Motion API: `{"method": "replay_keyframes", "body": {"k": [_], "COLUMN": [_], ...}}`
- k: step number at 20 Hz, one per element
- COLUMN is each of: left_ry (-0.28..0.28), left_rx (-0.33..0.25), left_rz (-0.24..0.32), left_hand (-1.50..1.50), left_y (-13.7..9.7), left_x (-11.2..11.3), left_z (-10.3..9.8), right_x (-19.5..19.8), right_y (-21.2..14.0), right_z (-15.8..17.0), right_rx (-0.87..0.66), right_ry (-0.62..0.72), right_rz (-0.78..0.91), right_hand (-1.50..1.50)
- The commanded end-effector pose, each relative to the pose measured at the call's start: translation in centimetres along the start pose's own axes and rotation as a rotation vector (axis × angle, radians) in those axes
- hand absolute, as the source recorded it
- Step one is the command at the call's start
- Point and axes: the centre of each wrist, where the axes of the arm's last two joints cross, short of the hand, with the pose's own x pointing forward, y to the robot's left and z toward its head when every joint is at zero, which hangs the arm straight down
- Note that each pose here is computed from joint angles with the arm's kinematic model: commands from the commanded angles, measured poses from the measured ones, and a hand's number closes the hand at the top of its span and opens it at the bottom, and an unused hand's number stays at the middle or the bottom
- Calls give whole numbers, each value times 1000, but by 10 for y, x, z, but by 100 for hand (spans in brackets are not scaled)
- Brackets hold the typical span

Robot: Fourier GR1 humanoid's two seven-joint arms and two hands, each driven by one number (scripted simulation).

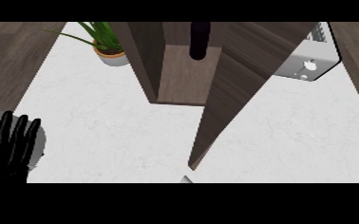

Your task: Pick up the wine, place it into the cabinet and close the cabinet

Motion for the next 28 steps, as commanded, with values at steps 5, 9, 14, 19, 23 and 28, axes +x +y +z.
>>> {"method": "replay_keyframes", "body": {"k": [5,9,14,19,23,28], "left_ry": [-22,-22,-37,-50,-56,-55], "left_rx": [-45,-47,-49,-48,-72,-51], "left_rz": [16,16,42,23,26,26], "left_hand": [-150,-150,-150,-150,-150,-150], "left_y": [36,46,54,71,68,85], "left_x": [17,30,37,45,42,54], "left_z": [-2,-11,-16,-30,-29,-37], "right_x": [2,19,27,33,42,13], "right_y": [6,4,-9,-29,-34,-76], "right_z": [-72,-111,-169,-214,-220,-244], "right_rx": [-4,-10,-39,-29,263,297], "right_ry": [-29,13,28,49,231,300], "right_rz": [22,31,69,51,-67,-205], "right_hand": [150,150,150,150,150,150]}}
